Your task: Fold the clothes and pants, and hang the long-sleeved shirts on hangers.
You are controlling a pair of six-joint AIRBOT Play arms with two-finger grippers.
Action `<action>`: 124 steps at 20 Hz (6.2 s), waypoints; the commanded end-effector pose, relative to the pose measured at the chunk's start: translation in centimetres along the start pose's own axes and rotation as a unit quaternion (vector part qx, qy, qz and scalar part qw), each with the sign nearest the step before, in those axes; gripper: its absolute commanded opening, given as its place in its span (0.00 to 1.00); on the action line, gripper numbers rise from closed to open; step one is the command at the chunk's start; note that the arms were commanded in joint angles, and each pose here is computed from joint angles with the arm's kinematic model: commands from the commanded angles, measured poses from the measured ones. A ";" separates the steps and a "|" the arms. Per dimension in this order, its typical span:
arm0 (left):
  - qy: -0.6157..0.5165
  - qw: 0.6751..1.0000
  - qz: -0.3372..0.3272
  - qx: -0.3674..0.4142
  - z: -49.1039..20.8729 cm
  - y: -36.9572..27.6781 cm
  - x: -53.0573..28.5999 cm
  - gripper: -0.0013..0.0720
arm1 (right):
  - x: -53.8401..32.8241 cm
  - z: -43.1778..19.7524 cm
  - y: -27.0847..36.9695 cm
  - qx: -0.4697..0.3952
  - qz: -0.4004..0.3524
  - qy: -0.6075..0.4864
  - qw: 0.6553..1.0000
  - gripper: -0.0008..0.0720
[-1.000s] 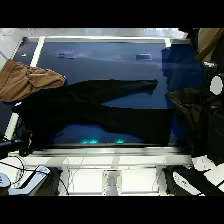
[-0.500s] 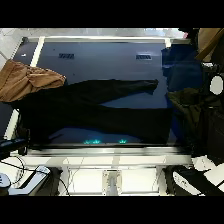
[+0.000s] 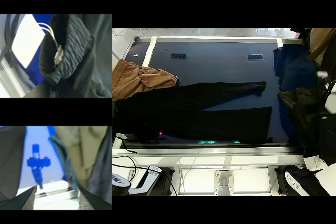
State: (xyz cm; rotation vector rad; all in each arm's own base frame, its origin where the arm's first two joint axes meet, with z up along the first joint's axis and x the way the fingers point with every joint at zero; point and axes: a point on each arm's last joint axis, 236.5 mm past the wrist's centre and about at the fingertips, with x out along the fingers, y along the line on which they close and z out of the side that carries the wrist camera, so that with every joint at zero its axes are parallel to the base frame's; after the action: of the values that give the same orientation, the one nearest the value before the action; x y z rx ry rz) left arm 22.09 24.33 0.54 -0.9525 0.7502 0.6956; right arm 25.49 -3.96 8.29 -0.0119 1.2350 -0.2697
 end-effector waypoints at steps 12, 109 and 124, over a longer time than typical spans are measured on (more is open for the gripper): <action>0.014 1.000 -0.006 0.007 0.0 -0.7 -1.2 0.04 | 12.9 -11.4 16.3 -0.195 0.199 0.196 0.940 0.63; -0.038 0.985 -0.084 0.144 6.1 -13.5 -4.8 0.92 | 14.6 21.6 19.8 -0.019 0.355 -0.017 0.935 0.02; -0.053 0.984 -0.084 0.145 6.8 -13.6 -4.9 0.92 | 19.8 21.1 14.2 -0.019 0.222 0.034 0.974 0.02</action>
State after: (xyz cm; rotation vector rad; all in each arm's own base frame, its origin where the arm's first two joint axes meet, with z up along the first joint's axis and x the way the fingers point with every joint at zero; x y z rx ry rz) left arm 31.65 23.32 12.75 -0.7107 0.6723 0.4574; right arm 51.92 3.59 -0.01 0.1794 1.2718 0.2317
